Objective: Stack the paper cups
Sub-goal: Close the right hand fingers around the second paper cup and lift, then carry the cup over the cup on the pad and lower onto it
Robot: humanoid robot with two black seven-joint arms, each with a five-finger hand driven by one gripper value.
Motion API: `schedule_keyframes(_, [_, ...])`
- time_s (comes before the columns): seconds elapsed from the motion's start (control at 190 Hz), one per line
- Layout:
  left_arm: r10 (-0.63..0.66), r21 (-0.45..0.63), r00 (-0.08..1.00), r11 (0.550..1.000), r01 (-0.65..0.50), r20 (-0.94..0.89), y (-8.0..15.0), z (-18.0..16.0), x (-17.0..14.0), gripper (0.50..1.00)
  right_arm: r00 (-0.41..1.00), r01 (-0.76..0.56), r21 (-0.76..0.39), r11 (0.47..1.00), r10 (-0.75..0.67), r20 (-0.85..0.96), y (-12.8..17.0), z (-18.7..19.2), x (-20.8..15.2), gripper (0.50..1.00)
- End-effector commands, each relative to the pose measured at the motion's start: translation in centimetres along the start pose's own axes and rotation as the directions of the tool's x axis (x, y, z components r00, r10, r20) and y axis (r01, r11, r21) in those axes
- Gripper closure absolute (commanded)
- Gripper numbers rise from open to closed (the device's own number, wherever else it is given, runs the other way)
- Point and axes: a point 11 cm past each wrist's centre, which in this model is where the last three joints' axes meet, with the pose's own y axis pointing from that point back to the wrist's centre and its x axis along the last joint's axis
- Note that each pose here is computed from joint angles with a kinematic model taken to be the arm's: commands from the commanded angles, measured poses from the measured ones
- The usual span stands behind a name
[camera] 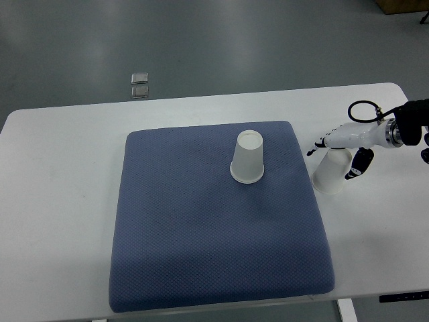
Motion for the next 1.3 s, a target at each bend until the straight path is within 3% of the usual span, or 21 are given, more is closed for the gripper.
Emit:
schedule_keyframes(0.0, [0.000, 0.000, 1.000, 1.000, 0.000, -0.001, 0.0, 0.0, 0.0, 0.500, 1.000, -0.003, 0.000, 1.000, 0.003, -0.001, 0.0, 0.0, 0.0, 0.671])
schedule_keyframes(0.116, [0.001, 0.000, 1.000, 1.000, -0.001, -0.001, 0.0, 0.0, 0.0, 0.500, 1.000, -0.006, 0.002, 1.000, 0.006, -0.003, 0.0, 0.0, 0.0, 0.709])
schedule_keyframes(0.2, [0.000, 0.000, 1.000, 1.000, 0.000, -0.001, 0.0, 0.0, 0.0, 0.500, 1.000, -0.002, 0.001, 1.000, 0.002, -0.004, 0.0, 0.0, 0.0, 0.756])
schedule_keyframes(0.295, [0.000, 0.000, 1.000, 1.000, 0.000, 0.001, 0.0, 0.0, 0.0, 0.500, 1.000, 0.009, 0.002, 1.000, -0.009, -0.016, 0.0, 0.0, -0.2, 0.844])
schedule_keyframes(0.389, [0.000, 0.000, 1.000, 1.000, 0.000, 0.001, 0.0, 0.0, 0.0, 0.500, 1.000, 0.011, 0.005, 1.000, -0.011, -0.016, 0.0, -0.1, -0.1, 0.881])
schedule_keyframes(0.794, [0.000, 0.000, 1.000, 1.000, 0.000, -0.001, 0.0, 0.0, 0.0, 0.500, 1.000, -0.006, 0.000, 1.000, 0.006, -0.030, 0.5, 0.0, 1.3, 0.881])
schedule_keyframes(1.294, [0.000, 0.000, 1.000, 1.000, 0.000, -0.001, 0.0, 0.0, 0.0, 0.500, 0.985, -0.102, 0.022, 0.994, 0.105, -0.137, 3.7, -1.7, 11.4, 0.881])
